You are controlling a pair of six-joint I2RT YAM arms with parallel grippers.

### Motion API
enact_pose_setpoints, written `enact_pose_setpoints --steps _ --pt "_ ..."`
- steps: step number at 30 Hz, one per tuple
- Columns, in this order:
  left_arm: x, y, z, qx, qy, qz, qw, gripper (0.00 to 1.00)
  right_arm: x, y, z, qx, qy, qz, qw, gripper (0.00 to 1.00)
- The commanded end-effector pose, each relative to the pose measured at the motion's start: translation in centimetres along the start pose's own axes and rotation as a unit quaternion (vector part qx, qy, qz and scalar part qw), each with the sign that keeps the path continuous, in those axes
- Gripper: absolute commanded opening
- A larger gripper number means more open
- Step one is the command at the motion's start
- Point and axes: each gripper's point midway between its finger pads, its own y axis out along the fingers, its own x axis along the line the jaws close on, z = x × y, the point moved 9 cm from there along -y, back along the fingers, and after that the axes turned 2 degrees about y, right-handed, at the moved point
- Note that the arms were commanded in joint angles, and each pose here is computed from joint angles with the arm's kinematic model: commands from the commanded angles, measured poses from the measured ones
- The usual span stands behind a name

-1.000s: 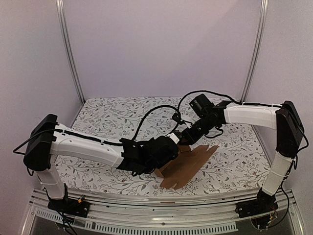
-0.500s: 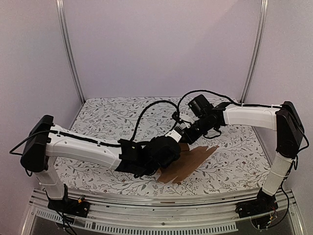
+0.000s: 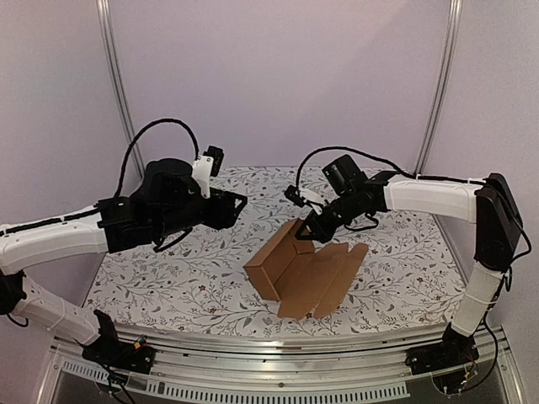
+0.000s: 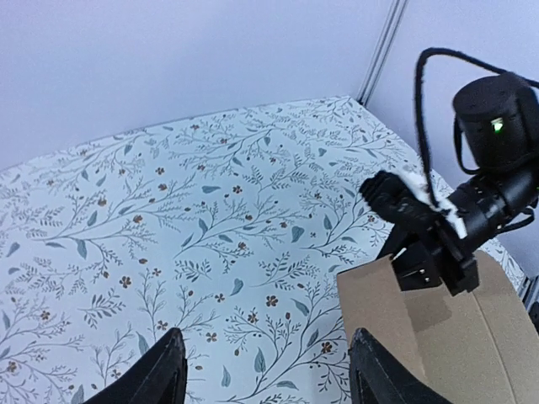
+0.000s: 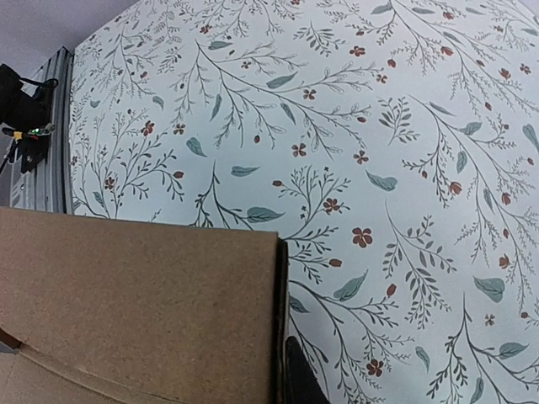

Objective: Fold the paper box

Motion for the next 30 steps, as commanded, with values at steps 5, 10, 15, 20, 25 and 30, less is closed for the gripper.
enact_pose_setpoints --steps 5,10,15,20,25,30 --pt "0.8 7.0 5.2 0.122 -0.144 0.157 0.969 0.65 3.0 2.0 -2.1 -0.021 -0.136 -0.029 0.99 0.05" --pt "0.4 8.2 6.1 0.115 -0.205 0.21 0.949 0.65 3.4 3.6 -2.0 -0.01 -0.165 -0.023 0.986 0.05" --pt "0.4 9.1 7.5 0.135 -0.215 0.205 0.945 0.59 3.4 4.5 -1.3 -0.007 -0.174 -0.018 0.985 0.05" --pt "0.8 10.0 9.2 0.159 -0.213 0.183 0.947 0.52 2.5 6.0 -0.6 -0.012 -0.183 0.003 0.983 0.06" --pt "1.5 9.4 10.1 0.149 -0.224 0.179 0.946 0.5 1.6 8.5 0.8 0.003 -0.187 0.0 0.982 0.06" --pt "2.3 8.7 10.4 0.149 -0.22 0.162 0.95 0.51 1.3 9.4 2.3 0.011 -0.181 -0.003 0.983 0.06"
